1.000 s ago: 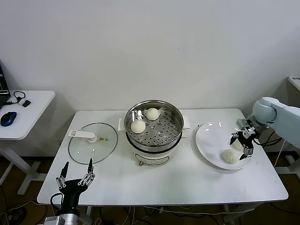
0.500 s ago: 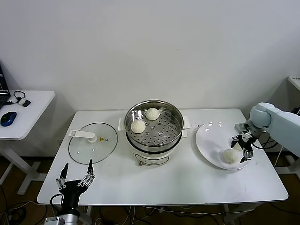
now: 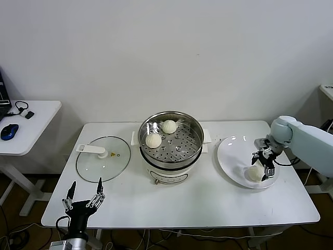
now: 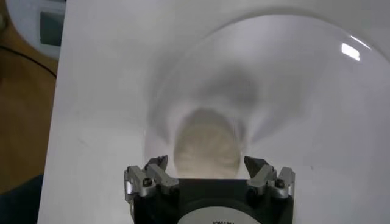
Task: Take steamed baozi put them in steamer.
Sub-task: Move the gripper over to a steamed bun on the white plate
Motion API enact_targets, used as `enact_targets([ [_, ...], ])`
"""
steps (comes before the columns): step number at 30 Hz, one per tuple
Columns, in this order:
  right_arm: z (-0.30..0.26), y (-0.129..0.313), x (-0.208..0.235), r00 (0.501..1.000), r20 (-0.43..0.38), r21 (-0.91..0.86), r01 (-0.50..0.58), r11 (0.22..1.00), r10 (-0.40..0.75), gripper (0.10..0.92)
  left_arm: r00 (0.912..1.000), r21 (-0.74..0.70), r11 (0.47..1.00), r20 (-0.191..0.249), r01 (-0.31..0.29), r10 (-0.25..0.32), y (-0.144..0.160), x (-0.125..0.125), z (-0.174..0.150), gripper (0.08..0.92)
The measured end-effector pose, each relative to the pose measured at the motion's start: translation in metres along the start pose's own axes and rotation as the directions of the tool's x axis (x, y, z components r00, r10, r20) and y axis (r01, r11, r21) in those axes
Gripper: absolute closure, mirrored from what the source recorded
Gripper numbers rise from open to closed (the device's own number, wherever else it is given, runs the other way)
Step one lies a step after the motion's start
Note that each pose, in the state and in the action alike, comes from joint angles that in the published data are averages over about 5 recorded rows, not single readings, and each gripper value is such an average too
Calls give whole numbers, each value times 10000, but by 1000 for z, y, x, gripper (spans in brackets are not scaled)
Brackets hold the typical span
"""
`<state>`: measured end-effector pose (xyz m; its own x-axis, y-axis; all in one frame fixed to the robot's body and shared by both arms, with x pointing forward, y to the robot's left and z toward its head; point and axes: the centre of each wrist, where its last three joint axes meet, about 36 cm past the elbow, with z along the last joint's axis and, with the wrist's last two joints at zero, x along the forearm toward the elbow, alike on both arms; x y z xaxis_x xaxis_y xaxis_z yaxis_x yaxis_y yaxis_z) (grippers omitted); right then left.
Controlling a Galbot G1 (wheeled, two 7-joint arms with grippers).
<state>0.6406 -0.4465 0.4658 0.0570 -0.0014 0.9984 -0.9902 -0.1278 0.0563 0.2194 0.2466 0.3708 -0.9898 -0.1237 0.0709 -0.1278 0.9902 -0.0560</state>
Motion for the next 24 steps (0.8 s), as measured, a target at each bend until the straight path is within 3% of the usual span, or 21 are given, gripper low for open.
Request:
enact_targets([
  [14,0,0,-7,10000,-52,-8,31,10000,-31,206,10000,3,10000,-29,-10,10,0,-1,2,177],
  [24,0,-2,-8,10000,-1,-26,-27,10000,27,334,10000,15,10000,-35,-32,33,-1,-2,3,177],
])
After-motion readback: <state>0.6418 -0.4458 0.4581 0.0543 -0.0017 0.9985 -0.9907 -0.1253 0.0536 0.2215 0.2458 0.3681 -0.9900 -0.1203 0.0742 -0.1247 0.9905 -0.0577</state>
